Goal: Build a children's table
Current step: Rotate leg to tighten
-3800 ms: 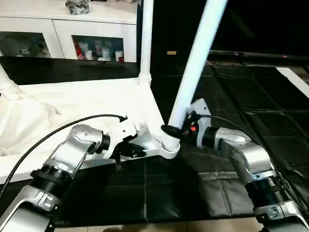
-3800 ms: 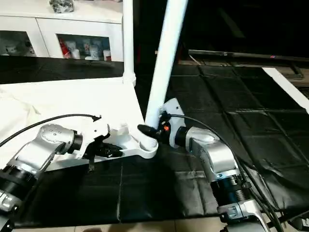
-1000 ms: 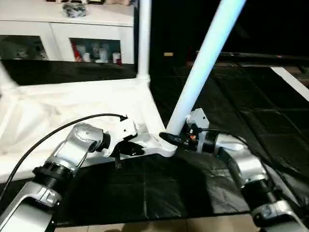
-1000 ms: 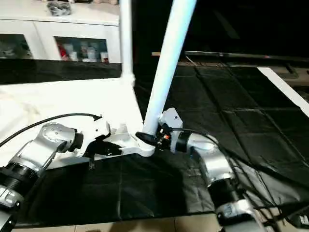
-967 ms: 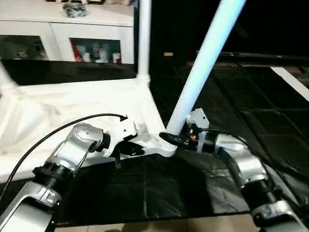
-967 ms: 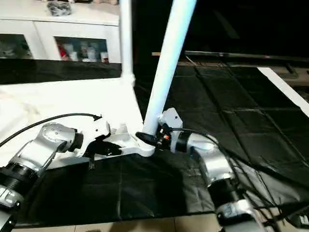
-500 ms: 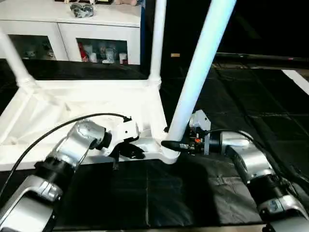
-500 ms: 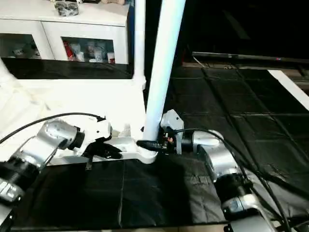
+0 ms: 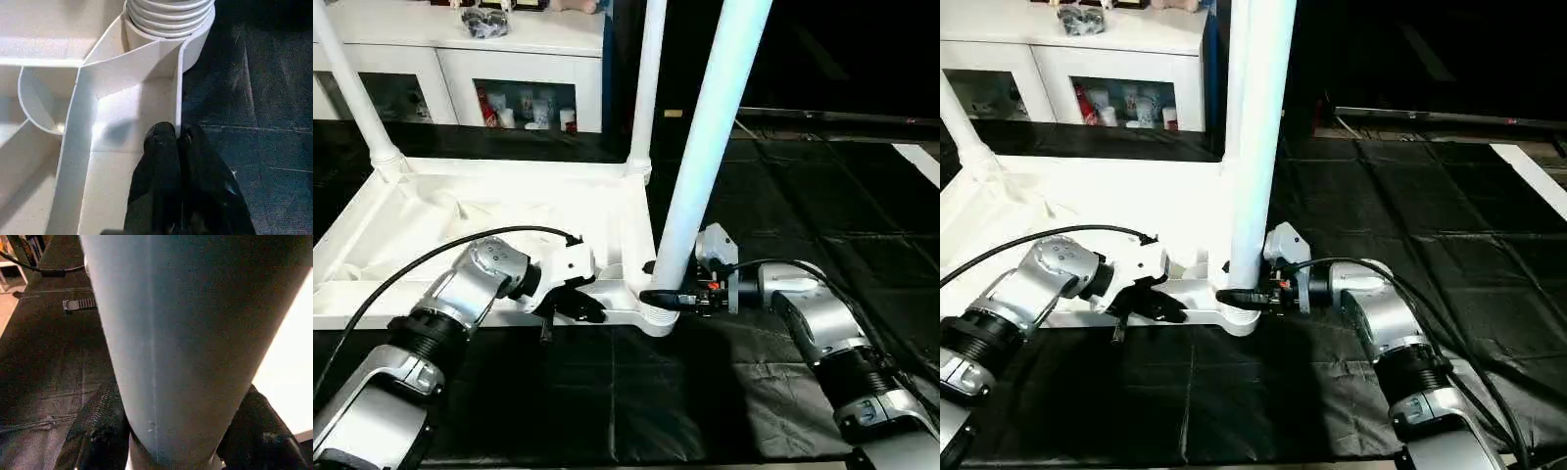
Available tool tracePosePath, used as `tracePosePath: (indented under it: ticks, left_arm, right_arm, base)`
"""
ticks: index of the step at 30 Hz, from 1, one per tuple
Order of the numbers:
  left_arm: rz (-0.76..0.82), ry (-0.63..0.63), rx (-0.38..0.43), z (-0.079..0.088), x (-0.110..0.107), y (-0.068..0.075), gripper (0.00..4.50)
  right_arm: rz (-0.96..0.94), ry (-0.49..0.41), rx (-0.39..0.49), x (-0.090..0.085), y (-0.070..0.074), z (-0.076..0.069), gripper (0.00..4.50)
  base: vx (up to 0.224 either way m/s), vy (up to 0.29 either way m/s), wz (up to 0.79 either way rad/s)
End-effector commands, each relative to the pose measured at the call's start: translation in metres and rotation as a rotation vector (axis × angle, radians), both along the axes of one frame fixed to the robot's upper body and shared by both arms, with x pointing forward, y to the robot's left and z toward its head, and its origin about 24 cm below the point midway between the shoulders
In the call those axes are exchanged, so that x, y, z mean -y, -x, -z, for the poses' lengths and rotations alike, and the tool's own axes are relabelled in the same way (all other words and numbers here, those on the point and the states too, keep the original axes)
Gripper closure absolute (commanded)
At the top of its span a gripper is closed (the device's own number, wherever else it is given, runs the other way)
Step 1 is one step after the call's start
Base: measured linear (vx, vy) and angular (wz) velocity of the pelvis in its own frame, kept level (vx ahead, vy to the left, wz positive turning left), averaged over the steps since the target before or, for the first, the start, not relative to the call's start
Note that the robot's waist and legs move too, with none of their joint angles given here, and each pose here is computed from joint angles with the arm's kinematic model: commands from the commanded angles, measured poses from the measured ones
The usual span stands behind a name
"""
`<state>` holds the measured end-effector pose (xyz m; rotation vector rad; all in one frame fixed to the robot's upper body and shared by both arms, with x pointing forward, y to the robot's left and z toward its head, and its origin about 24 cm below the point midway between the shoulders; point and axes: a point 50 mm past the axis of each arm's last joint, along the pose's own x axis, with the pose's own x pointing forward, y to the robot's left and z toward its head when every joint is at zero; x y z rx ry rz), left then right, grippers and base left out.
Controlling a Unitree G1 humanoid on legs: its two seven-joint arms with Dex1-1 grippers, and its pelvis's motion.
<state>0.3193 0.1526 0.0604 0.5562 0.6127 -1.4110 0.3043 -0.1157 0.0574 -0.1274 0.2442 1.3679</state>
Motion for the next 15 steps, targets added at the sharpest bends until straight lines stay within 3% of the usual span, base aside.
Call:
tracePosePath:
  ticks: [1,3,4,6,10,12,15]
  left_arm:
    - [-0.109,-0.053,0.095,-0.011,-0.009,-0.015,4.5]
    - [-0.131,-0.046,0.093,-0.011,-0.01,-0.015,4.5]
    - [-0.196,-0.026,0.09,-0.011,-0.012,-0.015,4.5]
    - [-0.23,-0.018,0.09,-0.011,-0.013,-0.014,4.5]
    - [-0.326,0.023,0.086,-0.009,-0.012,-0.005,4.5]
    - [-0.442,0.079,0.087,-0.007,0.002,0.004,4.5]
    - [-0.506,0.126,0.094,-0.007,0.023,0.006,4.5]
  right_arm:
    - [-0.138,0.049,-0.184,-0.022,0.031,0.041,2.59]
    - [-0.088,0.047,-0.173,-0.023,0.028,0.042,2.59]
    - [0.078,0.053,-0.141,-0.022,0.016,0.045,2.59]
    - [0.169,0.055,-0.128,-0.022,0.009,0.046,2.59]
    - [0.395,0.034,-0.147,-0.023,-0.004,0.049,2.59]
    - [0.577,0.014,-0.18,-0.031,-0.014,0.052,2.59]
    - [0.679,0.007,-0.225,-0.039,-0.02,0.054,2.59]
  base:
    - [0.0,0.0,0.0]
    - [0.0,0.0,0.0]
    - [0.0,0.0,0.0]
    - [0.0,0.0,0.0]
    - [0.0,0.0,0.0]
    - [0.0,0.0,0.0]
    - [0.0,0.0,0.0]
